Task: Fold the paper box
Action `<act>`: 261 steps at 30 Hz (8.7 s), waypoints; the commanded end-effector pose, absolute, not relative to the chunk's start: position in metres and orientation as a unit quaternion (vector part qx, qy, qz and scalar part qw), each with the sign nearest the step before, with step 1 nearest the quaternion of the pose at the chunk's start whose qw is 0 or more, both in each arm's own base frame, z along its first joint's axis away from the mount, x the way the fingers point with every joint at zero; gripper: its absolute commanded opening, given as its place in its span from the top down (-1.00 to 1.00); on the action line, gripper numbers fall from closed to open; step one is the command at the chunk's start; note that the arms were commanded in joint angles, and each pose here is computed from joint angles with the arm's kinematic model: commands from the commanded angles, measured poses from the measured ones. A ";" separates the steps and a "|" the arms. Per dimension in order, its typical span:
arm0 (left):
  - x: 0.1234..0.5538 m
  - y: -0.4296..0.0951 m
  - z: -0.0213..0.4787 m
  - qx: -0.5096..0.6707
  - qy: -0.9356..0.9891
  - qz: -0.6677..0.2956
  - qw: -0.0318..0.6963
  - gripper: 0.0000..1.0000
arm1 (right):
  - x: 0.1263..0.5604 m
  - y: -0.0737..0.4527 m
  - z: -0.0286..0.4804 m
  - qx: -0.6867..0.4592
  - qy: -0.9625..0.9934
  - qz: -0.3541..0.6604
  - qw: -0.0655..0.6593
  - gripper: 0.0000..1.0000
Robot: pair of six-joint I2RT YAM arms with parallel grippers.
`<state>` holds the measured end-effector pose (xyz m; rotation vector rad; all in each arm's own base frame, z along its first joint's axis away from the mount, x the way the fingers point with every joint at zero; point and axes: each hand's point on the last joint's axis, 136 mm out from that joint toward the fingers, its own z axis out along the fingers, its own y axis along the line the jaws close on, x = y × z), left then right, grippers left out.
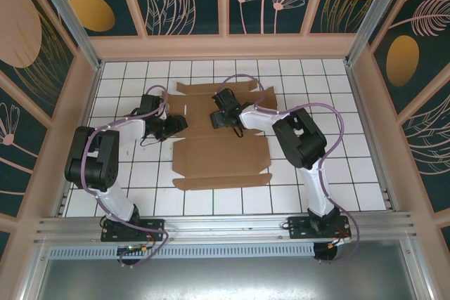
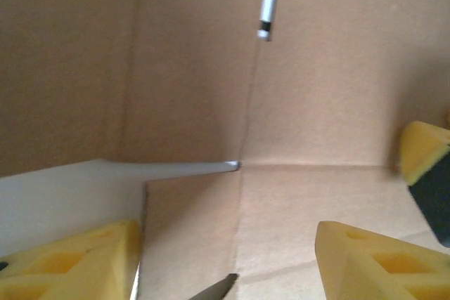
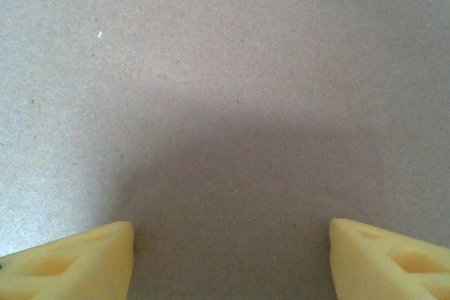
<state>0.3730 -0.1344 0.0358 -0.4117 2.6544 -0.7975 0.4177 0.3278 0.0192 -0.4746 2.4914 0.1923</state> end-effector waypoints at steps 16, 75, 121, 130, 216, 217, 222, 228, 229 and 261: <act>0.370 -0.195 0.051 -0.106 0.905 -0.386 0.143 -0.25 | 0.347 0.288 -0.076 -0.204 0.972 0.018 0.113 -0.41; 0.458 -0.263 -0.010 0.004 0.976 -0.168 0.137 1.00 | 0.324 0.224 -0.021 -0.095 0.983 0.084 0.132 0.92; 0.406 -0.192 -0.008 -0.111 0.951 -0.253 0.136 1.00 | 0.387 0.171 0.048 0.004 0.913 0.365 0.185 -0.48; 0.404 -0.195 -0.010 -0.111 0.950 -0.262 0.133 1.00 | 0.381 0.179 0.044 0.002 0.905 0.391 0.169 -0.11; 0.528 -0.338 0.157 -0.025 0.868 -0.460 0.185 0.79 | 0.432 0.275 0.159 -0.336 0.845 -0.164 0.382 0.75; 0.528 -0.338 0.160 -0.024 0.866 -0.463 0.189 0.84 | 0.431 0.275 0.160 -0.336 0.845 -0.165 0.383 0.73; 0.530 -0.331 0.169 -0.036 0.848 -0.486 0.206 1.00 | 0.430 0.270 0.166 -0.329 0.843 -0.168 0.392 0.43; 0.530 -0.321 0.172 -0.053 0.831 -0.512 0.209 1.00 | 0.424 0.264 0.183 -0.325 0.837 -0.158 0.411 -0.10; 0.531 -0.318 0.174 -0.057 0.827 -0.518 0.212 1.00 | 0.421 0.265 0.186 -0.327 0.836 -0.150 0.414 -0.21; 0.503 -0.195 0.185 -0.290 0.697 -0.519 0.401 1.00 | 0.331 0.321 0.157 -0.267 0.869 0.114 0.401 0.60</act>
